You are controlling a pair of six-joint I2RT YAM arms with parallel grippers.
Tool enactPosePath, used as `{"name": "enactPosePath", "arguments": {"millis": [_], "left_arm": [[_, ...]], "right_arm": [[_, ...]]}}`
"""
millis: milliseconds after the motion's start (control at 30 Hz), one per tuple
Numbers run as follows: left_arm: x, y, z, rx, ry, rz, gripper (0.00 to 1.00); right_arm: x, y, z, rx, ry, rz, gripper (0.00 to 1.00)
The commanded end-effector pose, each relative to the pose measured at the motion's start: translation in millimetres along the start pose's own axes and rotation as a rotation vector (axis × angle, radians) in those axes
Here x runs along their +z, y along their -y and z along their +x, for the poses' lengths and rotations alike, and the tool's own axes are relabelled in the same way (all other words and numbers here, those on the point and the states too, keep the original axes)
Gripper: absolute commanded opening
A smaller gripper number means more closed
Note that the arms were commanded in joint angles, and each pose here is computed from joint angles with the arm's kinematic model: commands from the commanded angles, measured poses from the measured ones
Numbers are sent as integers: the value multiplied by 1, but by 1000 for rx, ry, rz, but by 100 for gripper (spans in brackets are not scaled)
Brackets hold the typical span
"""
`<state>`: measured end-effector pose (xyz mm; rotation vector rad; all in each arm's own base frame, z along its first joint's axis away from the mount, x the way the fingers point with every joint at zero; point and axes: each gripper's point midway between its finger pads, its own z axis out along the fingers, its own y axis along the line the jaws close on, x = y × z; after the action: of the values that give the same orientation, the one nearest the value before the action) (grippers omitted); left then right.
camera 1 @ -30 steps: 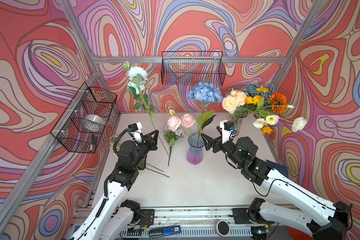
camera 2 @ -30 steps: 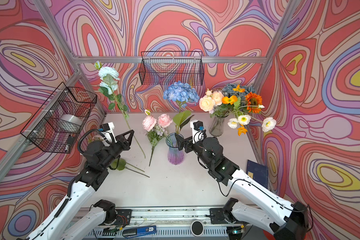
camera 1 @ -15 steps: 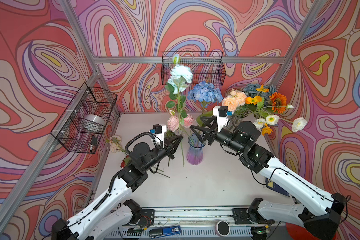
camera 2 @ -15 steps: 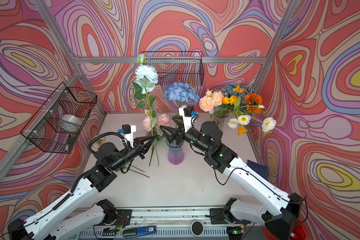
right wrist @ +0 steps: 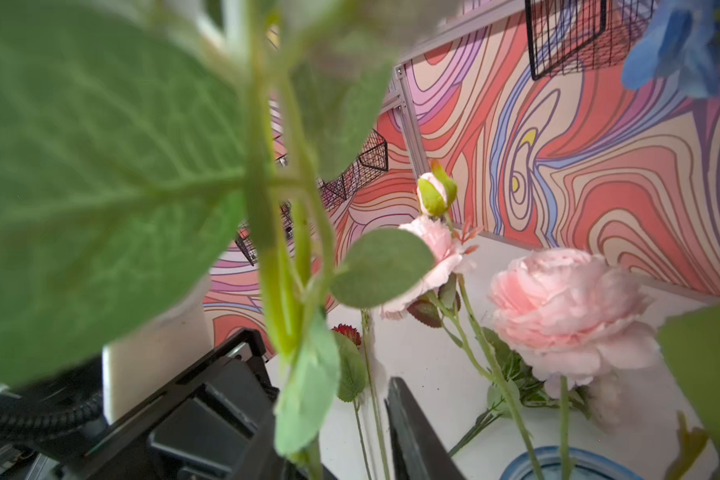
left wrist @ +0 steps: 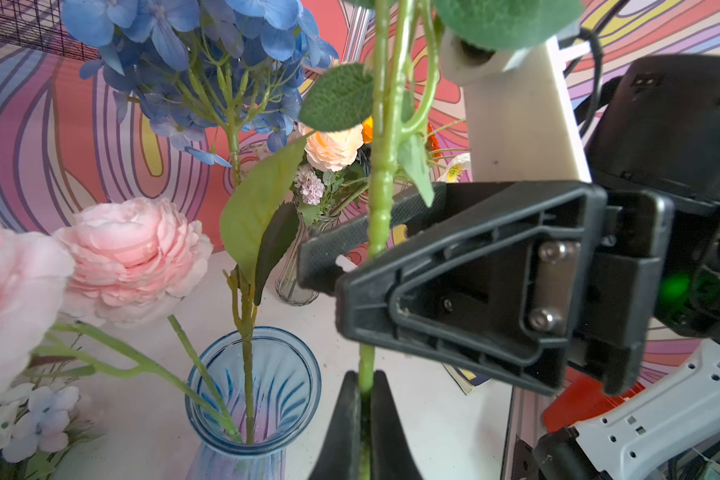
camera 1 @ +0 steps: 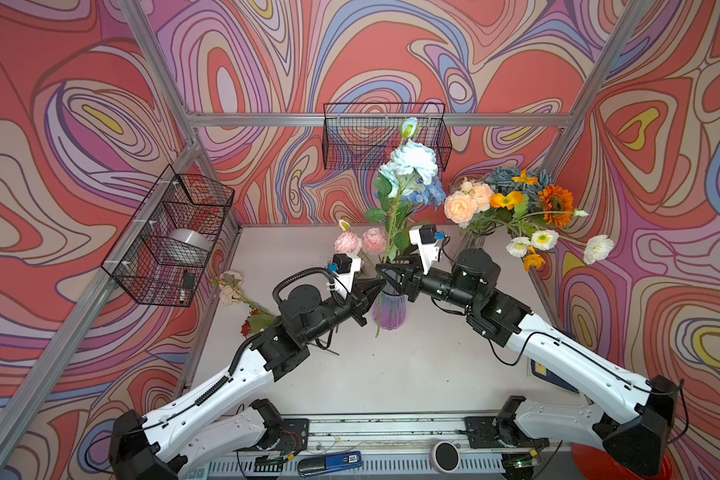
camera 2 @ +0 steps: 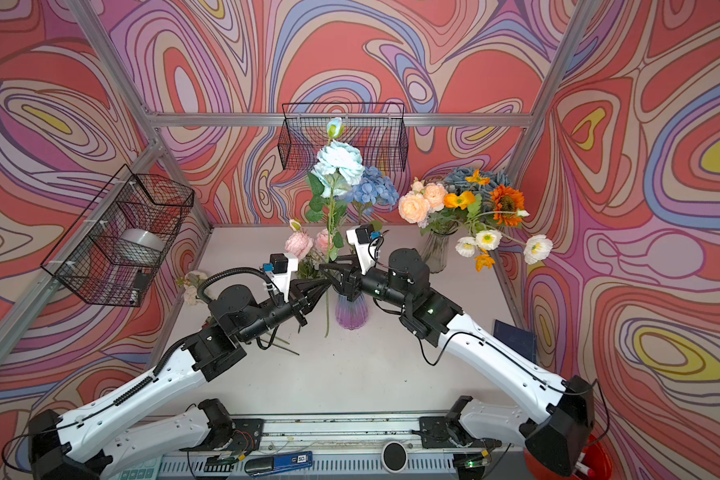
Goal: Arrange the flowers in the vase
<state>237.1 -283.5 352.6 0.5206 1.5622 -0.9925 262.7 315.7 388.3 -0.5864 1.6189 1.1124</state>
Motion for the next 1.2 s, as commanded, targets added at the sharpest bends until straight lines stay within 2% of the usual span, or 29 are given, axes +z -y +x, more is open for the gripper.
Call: {"name": "enactPosePath", "arguments": {"millis": [0, 233, 267, 300, 433, 500, 567, 867, 1000, 1167], "left_arm": [[1, 13, -23, 63, 53, 19, 0], [4, 15, -19, 80, 39, 10, 0], [3, 14, -20, 77, 43, 6, 0], [2, 14, -21, 75, 47, 4, 9], [-5, 1, -26, 58, 100, -69, 59], [-12, -12, -28, 40, 142, -141, 72], [-21, -26, -30, 15, 189, -214, 81], [-59, -76, -17, -97, 282, -452, 91], [-70, -98, -5, -195, 296, -501, 91], [-81, -120, 10, -297, 298, -547, 91]], "right_arm": [[-7, -1, -4, 23, 23, 3, 24], [-5, -1, 0, 34, 14, -4, 0], [-5, -1, 1, 35, 12, -4, 0], [-5, -1, 1, 34, 11, -1, 0], [-9, 6, 2, 18, 17, 45, 0], [-15, 11, 0, 4, 27, 86, 0], [-22, 17, -4, -17, 38, 138, 0], [-61, 44, -49, -189, 166, 415, 0], [-58, 40, -71, -283, 242, 421, 0], [-37, 39, -87, -368, 254, 410, 0]]}}
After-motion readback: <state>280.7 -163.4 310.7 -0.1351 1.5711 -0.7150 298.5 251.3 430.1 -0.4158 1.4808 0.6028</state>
